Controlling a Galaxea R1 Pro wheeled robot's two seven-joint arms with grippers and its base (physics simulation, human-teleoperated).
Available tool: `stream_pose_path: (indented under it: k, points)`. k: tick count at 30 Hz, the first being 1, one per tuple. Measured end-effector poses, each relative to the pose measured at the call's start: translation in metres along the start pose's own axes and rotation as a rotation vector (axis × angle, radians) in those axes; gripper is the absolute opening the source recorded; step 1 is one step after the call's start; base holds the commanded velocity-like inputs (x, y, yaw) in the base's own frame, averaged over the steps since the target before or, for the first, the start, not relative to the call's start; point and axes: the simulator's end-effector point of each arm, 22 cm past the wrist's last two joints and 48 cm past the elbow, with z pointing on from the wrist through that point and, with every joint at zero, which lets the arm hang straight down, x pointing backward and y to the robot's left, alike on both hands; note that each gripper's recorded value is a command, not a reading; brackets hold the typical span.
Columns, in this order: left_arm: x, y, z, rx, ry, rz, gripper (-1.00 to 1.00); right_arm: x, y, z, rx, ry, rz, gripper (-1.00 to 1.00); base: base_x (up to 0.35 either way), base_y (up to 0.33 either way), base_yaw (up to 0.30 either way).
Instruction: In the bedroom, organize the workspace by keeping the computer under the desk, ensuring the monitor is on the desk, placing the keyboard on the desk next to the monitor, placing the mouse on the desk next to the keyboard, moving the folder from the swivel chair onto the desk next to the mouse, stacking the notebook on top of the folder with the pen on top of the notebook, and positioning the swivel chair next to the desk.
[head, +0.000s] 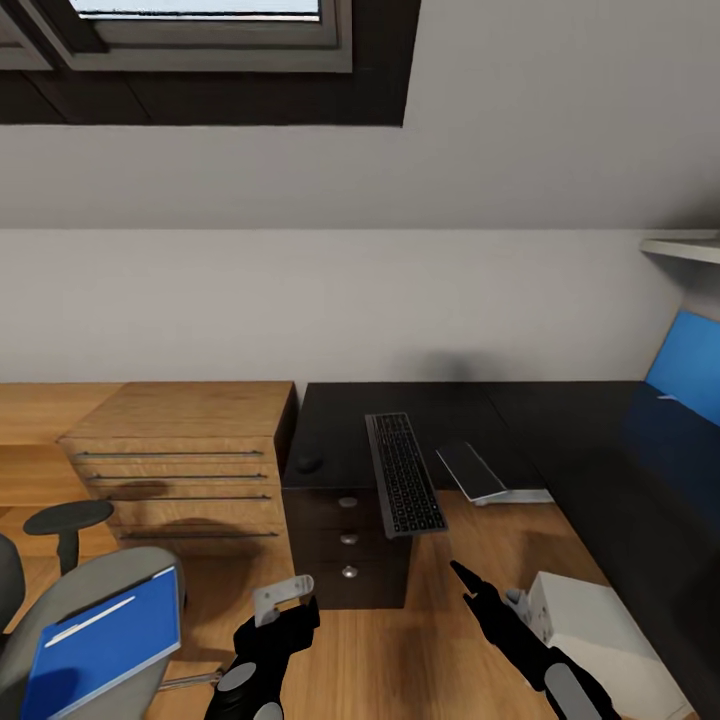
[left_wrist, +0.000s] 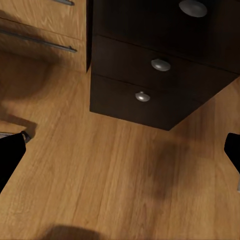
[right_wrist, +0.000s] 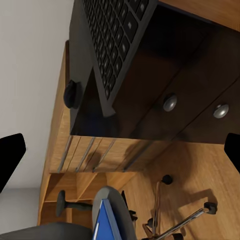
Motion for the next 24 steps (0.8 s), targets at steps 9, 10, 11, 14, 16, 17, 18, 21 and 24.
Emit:
stream_pose_path:
  k: [9, 10, 11, 14, 16, 17, 18, 21, 24]
  points:
    - [0.008, 0.002, 0.009, 0.000, -0.001, 0.001, 1.00, -0.013, -0.019, 0.008, 0.069, -0.052, -0.047, 1.00, 0.000, 0.000, 0.000]
    - [0.009, 0.002, 0.010, 0.000, -0.001, 0.001, 1.00, -0.017, -0.017, 0.009, 0.064, -0.060, -0.057, 1.00, 0.000, 0.000, 0.000]
    - [0.010, 0.002, 0.011, 0.000, -0.001, 0.001, 1.00, -0.018, -0.016, 0.009, 0.062, -0.063, -0.060, 1.00, 0.000, 0.000, 0.000]
    - [0.013, 0.003, 0.014, 0.000, -0.001, 0.001, 1.00, -0.023, -0.016, 0.011, 0.052, -0.070, -0.067, 1.00, 0.000, 0.000, 0.000]
    - [0.015, 0.003, 0.016, 0.000, 0.000, 0.001, 1.00, -0.023, -0.017, 0.012, 0.049, -0.072, -0.067, 1.00, 0.000, 0.000, 0.000]
    - [0.016, 0.003, 0.017, 0.000, 0.000, 0.001, 1.00, -0.023, -0.018, 0.012, 0.048, -0.073, -0.066, 1.00, 0.000, 0.000, 0.000]
    - [0.017, 0.003, 0.019, -0.001, 0.000, 0.001, 1.00, -0.023, -0.019, 0.013, 0.045, -0.078, -0.059, 1.00, 0.000, 0.000, 0.000]
    - [0.020, 0.004, 0.022, 0.001, 0.000, 0.002, 1.00, -0.025, -0.021, 0.014, 0.038, -0.088, -0.042, 1.00, 0.000, 0.000, 0.000]
    - [0.024, 0.003, 0.025, 0.002, 0.001, 0.003, 1.00, -0.027, -0.023, 0.015, 0.025, -0.102, -0.008, 1.00, 0.000, 0.000, 0.000]
